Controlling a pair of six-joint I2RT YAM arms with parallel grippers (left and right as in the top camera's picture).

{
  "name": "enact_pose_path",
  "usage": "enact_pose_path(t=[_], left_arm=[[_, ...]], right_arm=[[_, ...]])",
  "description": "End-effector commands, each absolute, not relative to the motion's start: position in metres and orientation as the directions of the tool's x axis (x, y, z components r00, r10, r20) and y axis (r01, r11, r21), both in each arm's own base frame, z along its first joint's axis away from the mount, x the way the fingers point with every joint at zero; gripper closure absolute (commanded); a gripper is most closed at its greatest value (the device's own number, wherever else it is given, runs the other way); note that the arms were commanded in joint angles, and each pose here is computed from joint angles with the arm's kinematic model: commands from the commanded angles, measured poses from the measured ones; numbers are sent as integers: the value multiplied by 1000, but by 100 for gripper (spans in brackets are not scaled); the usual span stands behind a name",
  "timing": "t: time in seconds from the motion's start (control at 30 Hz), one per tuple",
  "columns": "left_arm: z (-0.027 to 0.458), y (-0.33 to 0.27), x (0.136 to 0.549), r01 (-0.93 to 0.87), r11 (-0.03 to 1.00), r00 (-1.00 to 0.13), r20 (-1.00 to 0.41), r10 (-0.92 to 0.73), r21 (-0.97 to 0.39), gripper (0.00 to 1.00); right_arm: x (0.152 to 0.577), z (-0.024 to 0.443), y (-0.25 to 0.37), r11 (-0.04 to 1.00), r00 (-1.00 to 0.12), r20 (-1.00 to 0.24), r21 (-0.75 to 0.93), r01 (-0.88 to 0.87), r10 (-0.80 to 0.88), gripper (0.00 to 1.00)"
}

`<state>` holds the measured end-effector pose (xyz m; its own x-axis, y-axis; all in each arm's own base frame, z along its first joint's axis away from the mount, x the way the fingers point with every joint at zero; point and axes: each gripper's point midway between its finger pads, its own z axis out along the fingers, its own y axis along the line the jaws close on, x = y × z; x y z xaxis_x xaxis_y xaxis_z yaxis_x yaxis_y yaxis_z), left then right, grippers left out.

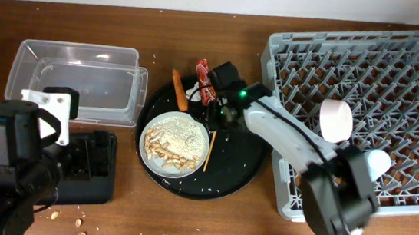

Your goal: Sort waste into correct bins and load items into the dishwasher rack

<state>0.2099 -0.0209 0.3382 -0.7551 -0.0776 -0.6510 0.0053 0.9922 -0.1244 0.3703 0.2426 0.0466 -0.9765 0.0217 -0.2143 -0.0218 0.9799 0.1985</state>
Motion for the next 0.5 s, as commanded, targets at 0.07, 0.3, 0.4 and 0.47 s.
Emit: enact_pose_path(t=[0.07,0.3,0.4,0.47], left_arm=[[340,-18,210,-10,993,-749,-657,-87,-120,1],[340,-18,210,-10,993,-749,-657,-87,-120,1],[340,-18,210,-10,993,-749,-657,-87,-120,1],[340,-18,210,-10,993,-749,-657,-87,-120,1]], right_arm=[[379,-10,236,981,-983,-150,174,80,107,82],[397,123,187,986,-944,-330,156,-59,-4,96],[402,212,81,999,-858,-513,-30,-25,-37,96],[407,192,48,978,-872,-448,-140,-152,-199,96]])
